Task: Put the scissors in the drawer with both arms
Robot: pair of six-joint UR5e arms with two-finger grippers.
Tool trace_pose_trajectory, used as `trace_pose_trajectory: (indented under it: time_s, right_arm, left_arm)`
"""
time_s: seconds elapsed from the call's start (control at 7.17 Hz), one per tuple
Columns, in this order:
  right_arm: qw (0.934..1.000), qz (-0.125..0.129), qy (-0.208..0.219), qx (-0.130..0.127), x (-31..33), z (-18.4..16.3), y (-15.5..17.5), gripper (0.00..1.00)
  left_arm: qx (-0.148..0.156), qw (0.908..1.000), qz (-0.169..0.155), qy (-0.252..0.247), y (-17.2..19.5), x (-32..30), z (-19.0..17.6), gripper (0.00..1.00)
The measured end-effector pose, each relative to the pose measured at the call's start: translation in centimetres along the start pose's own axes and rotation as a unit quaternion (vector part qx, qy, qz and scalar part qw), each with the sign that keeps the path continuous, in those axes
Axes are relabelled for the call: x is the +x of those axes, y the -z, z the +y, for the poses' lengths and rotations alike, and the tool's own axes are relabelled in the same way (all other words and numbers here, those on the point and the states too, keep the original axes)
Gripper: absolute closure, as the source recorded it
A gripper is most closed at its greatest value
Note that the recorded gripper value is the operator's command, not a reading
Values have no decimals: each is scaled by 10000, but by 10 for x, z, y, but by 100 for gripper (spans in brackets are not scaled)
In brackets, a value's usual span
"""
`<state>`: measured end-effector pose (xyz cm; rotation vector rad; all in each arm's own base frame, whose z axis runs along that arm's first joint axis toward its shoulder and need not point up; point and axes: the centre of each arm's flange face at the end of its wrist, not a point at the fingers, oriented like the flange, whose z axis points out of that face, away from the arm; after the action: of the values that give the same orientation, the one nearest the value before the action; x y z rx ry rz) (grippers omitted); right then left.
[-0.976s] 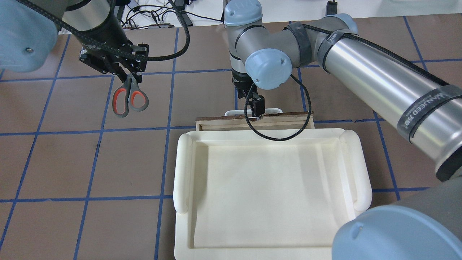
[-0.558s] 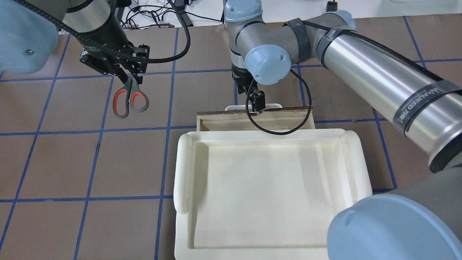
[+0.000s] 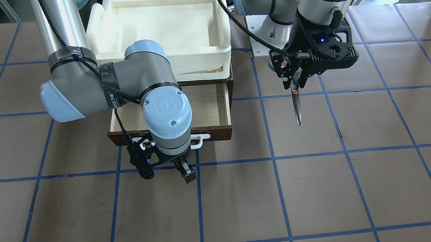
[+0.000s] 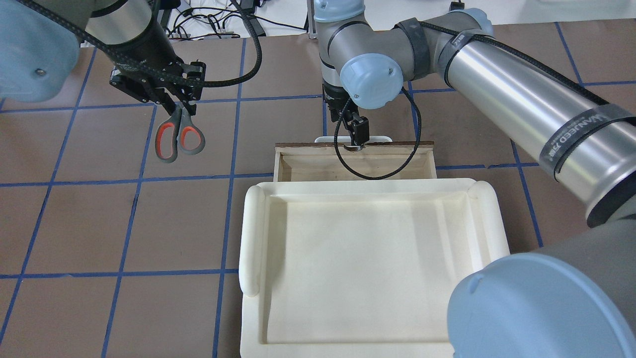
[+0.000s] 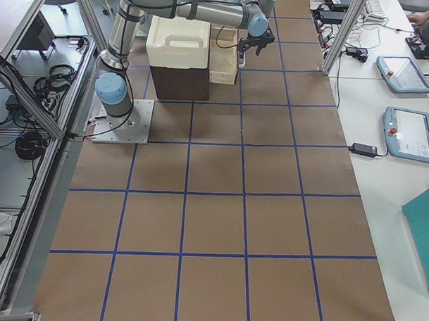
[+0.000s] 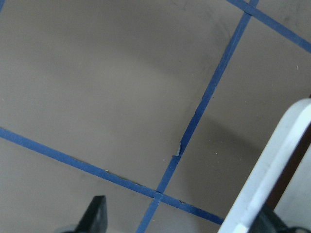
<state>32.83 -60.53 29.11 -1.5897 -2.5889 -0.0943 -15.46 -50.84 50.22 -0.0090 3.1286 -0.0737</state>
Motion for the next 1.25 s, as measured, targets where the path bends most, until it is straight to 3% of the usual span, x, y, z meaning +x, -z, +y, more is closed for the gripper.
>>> trace_pose_trajectory:
  time_s: [1.25]
  right_arm:
    - [9995,-179,247,-22,-29,-13,6,0]
  left_arm:
    - [8,10000,4,7,0,-1,0,89]
